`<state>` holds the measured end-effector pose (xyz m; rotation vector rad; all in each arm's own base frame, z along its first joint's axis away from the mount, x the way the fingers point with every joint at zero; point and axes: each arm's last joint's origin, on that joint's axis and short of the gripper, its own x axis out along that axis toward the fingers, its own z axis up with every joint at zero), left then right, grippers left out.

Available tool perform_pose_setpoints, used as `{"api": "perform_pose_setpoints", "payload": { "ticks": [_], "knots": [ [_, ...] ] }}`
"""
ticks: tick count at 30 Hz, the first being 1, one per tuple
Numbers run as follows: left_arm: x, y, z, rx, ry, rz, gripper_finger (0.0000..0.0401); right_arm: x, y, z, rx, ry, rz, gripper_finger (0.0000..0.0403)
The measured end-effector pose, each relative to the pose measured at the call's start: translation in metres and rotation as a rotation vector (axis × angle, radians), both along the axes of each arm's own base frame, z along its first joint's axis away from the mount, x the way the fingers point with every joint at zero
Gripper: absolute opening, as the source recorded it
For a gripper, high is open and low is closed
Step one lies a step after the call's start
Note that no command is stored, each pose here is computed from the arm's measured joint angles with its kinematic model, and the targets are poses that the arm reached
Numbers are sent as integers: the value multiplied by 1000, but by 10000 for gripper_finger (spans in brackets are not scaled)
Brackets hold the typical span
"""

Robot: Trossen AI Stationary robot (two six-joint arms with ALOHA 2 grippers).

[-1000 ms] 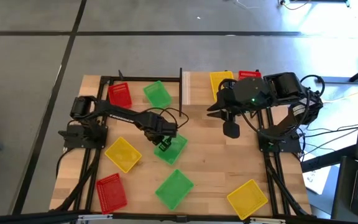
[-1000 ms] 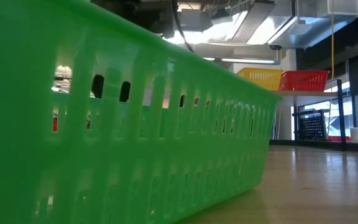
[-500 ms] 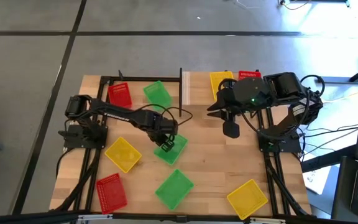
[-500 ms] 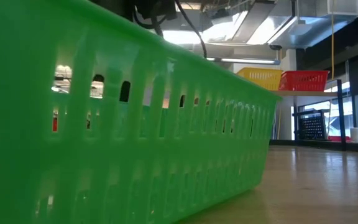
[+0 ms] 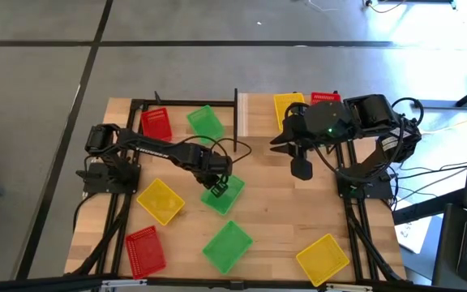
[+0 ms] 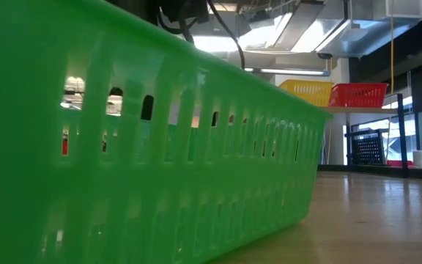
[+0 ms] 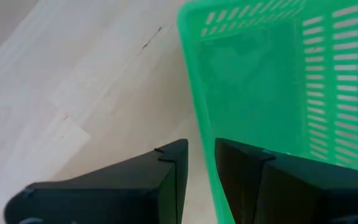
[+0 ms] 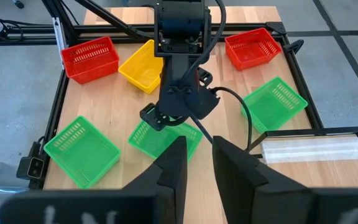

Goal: Stack baskets on shelf by color
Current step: Put the middle green bin on the shelf

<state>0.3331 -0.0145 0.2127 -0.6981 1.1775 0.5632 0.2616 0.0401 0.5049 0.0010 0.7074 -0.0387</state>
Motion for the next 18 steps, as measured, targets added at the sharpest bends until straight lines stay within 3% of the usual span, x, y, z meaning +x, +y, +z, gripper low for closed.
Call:
{"api": "perform_pose_setpoints", "payload": {
  "ticks": [18],
  "knots": [
    [12,-3,-24,17,30,-28,72,0,0,0,-1,2,-1,76]
  ]
}}
